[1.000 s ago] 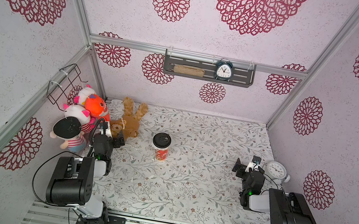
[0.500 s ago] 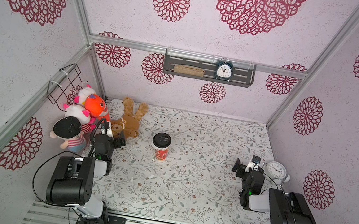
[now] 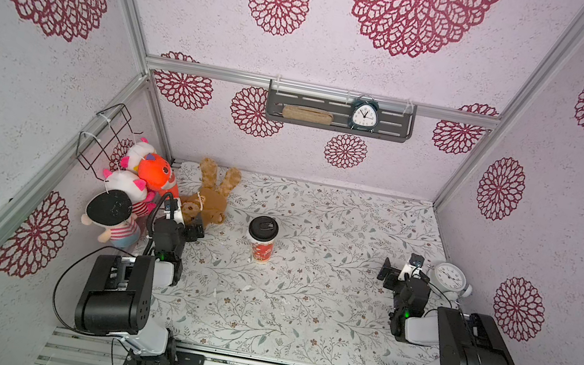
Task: Put the leak-proof paper on the milk tea cups
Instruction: Reset both arms
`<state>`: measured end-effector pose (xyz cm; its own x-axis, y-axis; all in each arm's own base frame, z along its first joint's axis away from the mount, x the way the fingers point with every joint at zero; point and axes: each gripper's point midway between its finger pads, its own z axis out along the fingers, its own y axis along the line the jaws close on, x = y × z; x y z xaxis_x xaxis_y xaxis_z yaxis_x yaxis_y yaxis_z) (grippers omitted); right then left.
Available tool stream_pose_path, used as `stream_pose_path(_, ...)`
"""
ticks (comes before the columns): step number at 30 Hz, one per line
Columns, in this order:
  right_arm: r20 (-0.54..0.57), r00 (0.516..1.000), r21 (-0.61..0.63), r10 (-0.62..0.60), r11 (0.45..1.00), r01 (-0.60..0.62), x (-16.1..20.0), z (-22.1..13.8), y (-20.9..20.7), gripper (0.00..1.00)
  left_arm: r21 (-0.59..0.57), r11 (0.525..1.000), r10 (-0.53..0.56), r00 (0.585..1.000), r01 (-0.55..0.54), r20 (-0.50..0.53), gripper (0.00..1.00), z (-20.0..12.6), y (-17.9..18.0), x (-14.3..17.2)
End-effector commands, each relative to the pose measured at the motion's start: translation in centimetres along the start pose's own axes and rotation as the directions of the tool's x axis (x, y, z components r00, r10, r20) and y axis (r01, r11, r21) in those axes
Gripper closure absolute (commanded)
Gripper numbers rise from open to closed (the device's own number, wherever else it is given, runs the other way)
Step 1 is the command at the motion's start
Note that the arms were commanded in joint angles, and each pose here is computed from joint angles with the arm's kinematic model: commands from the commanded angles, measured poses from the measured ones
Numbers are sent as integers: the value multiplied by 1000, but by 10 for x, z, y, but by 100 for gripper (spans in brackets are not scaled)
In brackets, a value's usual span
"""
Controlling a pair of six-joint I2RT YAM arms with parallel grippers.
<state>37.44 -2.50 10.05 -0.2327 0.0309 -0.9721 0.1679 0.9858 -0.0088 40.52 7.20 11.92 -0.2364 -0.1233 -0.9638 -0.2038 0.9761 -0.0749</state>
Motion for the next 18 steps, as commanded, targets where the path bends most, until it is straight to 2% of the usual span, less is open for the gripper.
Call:
stream_pose_path(1, 39, 999, 1, -8, 1000, 8, -13, 1, 1, 1, -2, 1000, 25, 1000, -25, 0, 3, 0, -1, 0)
stream_pose_path(18, 36, 999, 0, -12, 1000, 12, -12, 1, 1, 1, -2, 1000, 24, 1000, -24, 2, 3, 0, -1, -1)
